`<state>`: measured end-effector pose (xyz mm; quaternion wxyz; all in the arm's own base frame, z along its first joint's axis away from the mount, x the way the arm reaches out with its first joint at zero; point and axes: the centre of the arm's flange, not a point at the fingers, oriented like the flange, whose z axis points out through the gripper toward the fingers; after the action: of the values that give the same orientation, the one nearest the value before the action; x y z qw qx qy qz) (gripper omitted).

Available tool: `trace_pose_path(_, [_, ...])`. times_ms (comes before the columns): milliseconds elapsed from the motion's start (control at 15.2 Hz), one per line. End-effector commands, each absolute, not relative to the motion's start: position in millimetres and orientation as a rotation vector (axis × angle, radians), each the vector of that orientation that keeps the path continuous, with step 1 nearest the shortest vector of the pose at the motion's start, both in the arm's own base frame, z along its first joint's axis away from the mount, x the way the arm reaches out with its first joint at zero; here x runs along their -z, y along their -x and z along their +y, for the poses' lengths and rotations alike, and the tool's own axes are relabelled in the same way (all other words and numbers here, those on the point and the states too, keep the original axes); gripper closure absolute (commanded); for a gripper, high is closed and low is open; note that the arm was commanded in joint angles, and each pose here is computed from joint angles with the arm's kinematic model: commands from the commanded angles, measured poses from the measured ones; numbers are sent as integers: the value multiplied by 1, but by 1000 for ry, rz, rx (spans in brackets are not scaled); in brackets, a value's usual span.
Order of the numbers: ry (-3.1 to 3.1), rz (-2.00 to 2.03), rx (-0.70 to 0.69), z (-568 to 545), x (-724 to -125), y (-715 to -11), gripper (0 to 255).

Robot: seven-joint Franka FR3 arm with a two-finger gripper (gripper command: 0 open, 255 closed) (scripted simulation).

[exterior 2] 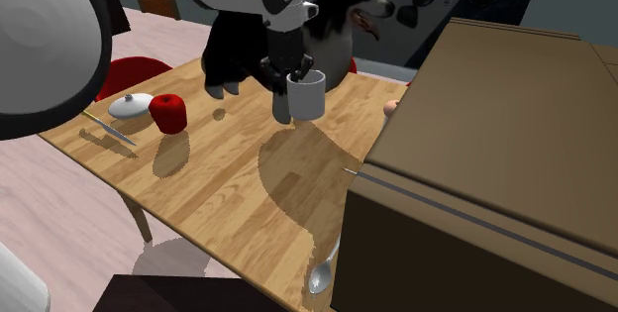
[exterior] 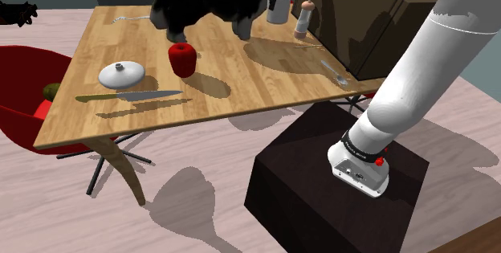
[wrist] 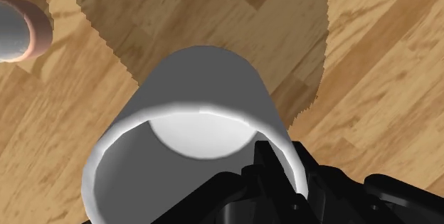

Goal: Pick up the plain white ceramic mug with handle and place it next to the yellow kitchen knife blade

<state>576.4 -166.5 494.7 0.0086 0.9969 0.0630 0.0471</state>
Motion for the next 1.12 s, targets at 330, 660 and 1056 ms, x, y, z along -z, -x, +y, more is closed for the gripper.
trace_pose_path(330, [-3114, 197, -150, -140, -520, -572, 255])
trace_pose_path(660, [-3114, 197, -150, -75, -521, -562, 255])
trace_pose_path(1056, [-3114, 197, -150, 3, -521, -550, 255])
